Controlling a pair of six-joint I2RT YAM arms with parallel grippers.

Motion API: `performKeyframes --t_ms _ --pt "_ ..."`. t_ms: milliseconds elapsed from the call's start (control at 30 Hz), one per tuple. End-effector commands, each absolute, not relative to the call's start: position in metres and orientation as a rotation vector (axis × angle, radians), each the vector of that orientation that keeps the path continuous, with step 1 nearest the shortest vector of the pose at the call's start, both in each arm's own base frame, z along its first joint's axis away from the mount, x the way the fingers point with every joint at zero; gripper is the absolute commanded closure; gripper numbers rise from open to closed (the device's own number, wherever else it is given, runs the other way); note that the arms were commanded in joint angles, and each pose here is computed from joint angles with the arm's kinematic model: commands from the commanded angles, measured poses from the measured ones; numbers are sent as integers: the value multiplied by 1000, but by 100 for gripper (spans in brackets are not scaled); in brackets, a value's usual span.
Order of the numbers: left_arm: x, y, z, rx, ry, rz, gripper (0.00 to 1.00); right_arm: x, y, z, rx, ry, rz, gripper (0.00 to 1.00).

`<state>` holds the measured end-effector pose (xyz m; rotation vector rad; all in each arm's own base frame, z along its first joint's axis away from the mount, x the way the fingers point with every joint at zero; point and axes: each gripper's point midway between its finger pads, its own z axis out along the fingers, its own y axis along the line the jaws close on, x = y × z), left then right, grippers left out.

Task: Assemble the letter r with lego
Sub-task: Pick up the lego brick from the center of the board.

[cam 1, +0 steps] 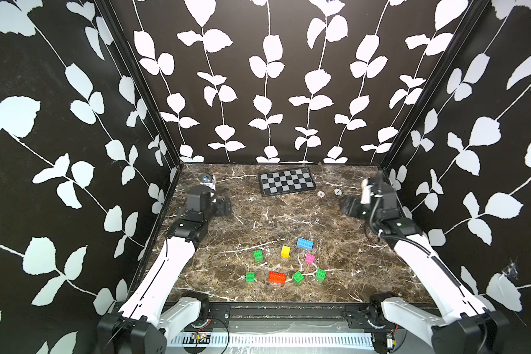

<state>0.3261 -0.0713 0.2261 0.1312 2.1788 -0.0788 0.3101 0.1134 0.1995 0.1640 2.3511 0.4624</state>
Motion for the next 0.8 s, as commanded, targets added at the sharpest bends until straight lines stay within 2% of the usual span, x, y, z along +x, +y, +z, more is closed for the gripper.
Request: performKeyframes --t_ms 0,133,233,333,533,767 --pt "276 -72 200 97 2386 -139 1 263 150 166 219 2590 572 1" --pt "252 -75 193 63 2423 -223 1 242 193 155 60 2669 487 1" --pt "238 -75 190 84 2440 -246 1 233 228 142 18 2730 522 1" --pt "228 -75 188 117 2451 -257 1 228 259 131 -26 2777 543 5" --pt "217 -81 187 140 2413 -317 1 227 286 115 3 2841 468 16" --pt "217 -83 185 168 2396 -321 1 228 313 103 -36 2889 378 20"
